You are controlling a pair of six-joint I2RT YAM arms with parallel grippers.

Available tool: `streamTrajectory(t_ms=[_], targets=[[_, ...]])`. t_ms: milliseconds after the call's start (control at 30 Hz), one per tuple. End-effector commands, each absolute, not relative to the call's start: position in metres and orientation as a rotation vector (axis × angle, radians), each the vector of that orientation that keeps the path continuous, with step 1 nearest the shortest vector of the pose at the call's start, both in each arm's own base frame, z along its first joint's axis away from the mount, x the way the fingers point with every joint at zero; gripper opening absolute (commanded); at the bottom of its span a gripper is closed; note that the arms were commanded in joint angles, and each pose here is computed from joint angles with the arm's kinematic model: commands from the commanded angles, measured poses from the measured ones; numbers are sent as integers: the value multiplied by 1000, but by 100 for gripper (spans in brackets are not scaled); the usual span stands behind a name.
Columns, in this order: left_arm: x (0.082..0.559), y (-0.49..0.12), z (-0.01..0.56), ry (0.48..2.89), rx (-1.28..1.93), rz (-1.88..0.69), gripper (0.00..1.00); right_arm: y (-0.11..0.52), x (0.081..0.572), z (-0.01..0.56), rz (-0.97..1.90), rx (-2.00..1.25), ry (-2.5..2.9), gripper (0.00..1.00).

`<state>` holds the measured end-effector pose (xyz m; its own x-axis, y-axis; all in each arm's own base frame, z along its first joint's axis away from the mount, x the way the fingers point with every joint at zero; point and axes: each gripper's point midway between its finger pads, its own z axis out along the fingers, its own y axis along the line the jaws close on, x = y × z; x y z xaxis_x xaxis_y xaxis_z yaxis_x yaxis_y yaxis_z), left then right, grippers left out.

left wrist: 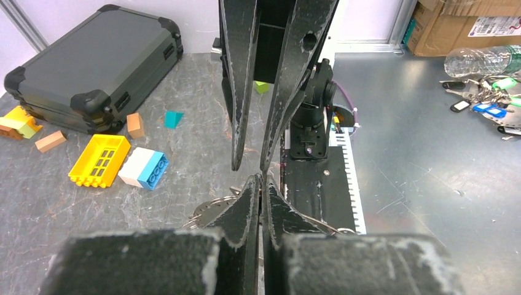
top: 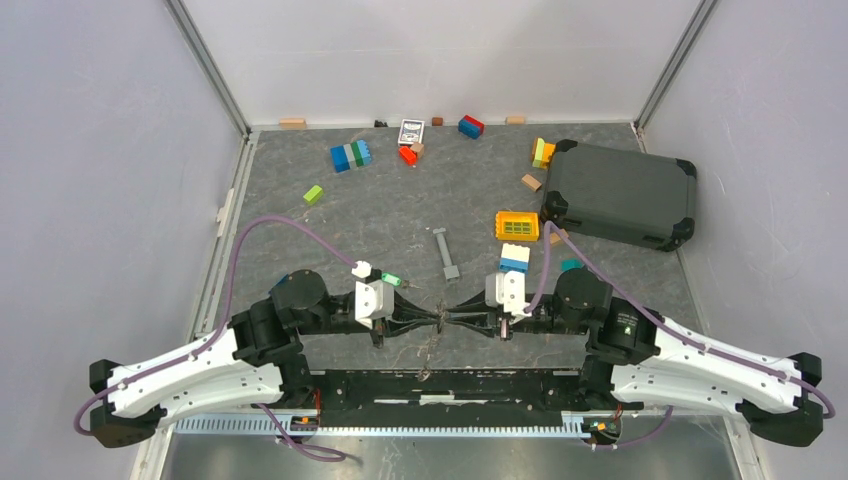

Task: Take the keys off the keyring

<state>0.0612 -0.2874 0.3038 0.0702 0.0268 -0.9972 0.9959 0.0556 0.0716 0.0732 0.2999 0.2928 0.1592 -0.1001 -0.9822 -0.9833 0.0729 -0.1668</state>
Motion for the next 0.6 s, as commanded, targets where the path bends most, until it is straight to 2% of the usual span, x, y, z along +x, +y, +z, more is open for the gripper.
streamTrajectory(t_ms=[0,400,567], targets=[[54,-290,334,1100,1149,-1184,2,300,68,312,1012,-1257,1094,24],[52,-289,337,1089,1140,-1197,2,305,59,303,1052,-1325,1092,27],[52,-288,338,1086,1140,-1198,2,305,64,303,1027,-1315,1104,18]])
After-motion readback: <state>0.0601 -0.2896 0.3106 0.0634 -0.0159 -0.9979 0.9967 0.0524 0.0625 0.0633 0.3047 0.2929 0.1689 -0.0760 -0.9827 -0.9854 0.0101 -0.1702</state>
